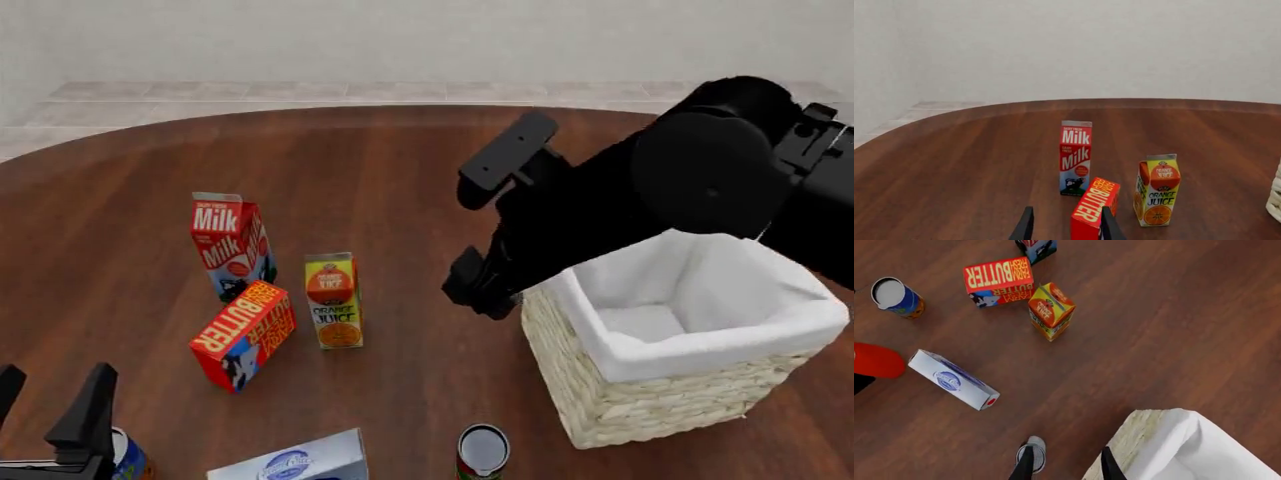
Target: Pick up the tomato sauce, and put it in the basket.
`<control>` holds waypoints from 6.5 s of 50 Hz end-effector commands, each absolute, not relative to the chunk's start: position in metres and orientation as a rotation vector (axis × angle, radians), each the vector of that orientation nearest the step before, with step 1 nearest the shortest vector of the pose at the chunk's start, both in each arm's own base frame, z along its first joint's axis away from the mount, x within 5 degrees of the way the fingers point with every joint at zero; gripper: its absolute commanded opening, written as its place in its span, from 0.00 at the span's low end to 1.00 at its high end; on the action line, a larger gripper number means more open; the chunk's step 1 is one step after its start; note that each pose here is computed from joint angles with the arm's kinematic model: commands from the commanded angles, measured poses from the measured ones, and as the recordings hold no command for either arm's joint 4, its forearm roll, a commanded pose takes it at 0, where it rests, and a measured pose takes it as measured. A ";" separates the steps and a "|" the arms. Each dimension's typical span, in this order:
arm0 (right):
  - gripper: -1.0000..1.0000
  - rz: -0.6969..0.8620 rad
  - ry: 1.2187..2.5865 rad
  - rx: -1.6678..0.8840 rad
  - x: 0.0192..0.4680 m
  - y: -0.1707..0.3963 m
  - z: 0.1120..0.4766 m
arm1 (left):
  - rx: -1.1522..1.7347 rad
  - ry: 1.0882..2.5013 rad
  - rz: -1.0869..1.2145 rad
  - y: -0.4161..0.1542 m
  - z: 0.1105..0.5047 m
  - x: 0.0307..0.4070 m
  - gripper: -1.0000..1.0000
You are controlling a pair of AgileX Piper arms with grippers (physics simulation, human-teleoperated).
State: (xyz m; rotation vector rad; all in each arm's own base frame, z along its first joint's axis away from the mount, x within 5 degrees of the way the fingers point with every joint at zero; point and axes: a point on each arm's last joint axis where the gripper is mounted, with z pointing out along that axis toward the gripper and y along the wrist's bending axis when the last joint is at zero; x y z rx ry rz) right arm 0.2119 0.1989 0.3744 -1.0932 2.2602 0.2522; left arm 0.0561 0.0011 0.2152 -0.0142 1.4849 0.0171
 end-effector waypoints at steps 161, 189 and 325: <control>1.00 0.093 2.793 -1.161 0.197 0.239 0.233 | -0.014 1.485 0.017 0.001 0.215 0.056 1.00; 1.00 0.086 2.807 -1.145 0.200 0.236 0.218 | -0.014 1.485 0.017 0.001 0.215 0.056 1.00; 0.00 0.193 2.562 -1.215 0.193 0.227 0.268 | -0.014 1.485 0.017 0.001 0.215 0.056 1.00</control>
